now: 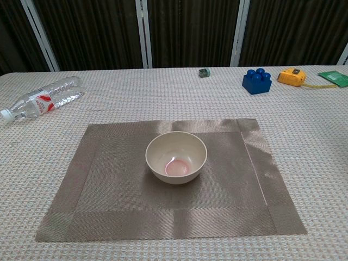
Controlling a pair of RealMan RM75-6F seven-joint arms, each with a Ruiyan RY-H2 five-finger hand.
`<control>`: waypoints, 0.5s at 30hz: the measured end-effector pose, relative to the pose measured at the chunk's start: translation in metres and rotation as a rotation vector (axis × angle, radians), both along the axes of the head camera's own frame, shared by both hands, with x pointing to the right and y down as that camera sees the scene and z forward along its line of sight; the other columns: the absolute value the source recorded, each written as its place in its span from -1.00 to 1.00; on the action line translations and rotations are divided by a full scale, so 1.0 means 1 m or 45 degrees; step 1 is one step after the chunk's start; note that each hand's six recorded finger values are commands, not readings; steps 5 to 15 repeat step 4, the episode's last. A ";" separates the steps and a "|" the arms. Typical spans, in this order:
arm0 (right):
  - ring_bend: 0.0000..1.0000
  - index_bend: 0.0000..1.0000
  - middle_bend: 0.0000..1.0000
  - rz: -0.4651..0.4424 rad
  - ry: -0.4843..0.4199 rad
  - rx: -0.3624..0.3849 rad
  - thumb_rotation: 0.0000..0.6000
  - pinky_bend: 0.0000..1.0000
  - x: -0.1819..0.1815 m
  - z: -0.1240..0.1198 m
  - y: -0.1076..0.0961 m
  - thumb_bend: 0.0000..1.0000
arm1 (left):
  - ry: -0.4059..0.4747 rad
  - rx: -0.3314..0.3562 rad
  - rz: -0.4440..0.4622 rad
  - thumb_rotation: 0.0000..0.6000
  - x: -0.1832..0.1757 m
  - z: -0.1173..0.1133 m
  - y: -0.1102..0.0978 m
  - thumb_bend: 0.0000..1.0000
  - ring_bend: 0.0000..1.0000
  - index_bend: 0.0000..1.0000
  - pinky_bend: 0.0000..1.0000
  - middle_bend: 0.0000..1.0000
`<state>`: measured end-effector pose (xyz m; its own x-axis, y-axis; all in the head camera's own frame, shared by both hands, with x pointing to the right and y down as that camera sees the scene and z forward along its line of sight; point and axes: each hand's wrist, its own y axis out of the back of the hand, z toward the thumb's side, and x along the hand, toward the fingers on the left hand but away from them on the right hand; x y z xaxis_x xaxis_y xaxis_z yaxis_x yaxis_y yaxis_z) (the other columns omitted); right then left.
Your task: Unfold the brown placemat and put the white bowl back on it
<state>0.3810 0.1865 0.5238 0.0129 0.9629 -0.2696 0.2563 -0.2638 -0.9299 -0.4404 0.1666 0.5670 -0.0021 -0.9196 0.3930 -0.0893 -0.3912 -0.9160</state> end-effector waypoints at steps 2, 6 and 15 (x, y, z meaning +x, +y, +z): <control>-1.00 -1.00 -1.00 -0.001 0.002 0.005 1.00 -1.00 0.000 -0.001 0.000 -1.00 | -0.003 0.001 -0.010 1.00 -0.015 -0.005 0.013 -0.94 -1.00 -1.00 -1.00 -1.00; -1.00 -1.00 -1.00 -0.005 0.006 0.010 1.00 -1.00 -0.001 -0.001 -0.001 -1.00 | -0.012 0.006 -0.007 1.00 -0.025 -0.010 0.023 -0.94 -1.00 -1.00 -1.00 -1.00; -1.00 -1.00 -1.00 -0.005 0.006 0.010 1.00 -1.00 -0.001 -0.001 -0.001 -1.00 | -0.012 0.006 -0.007 1.00 -0.025 -0.010 0.023 -0.94 -1.00 -1.00 -1.00 -1.00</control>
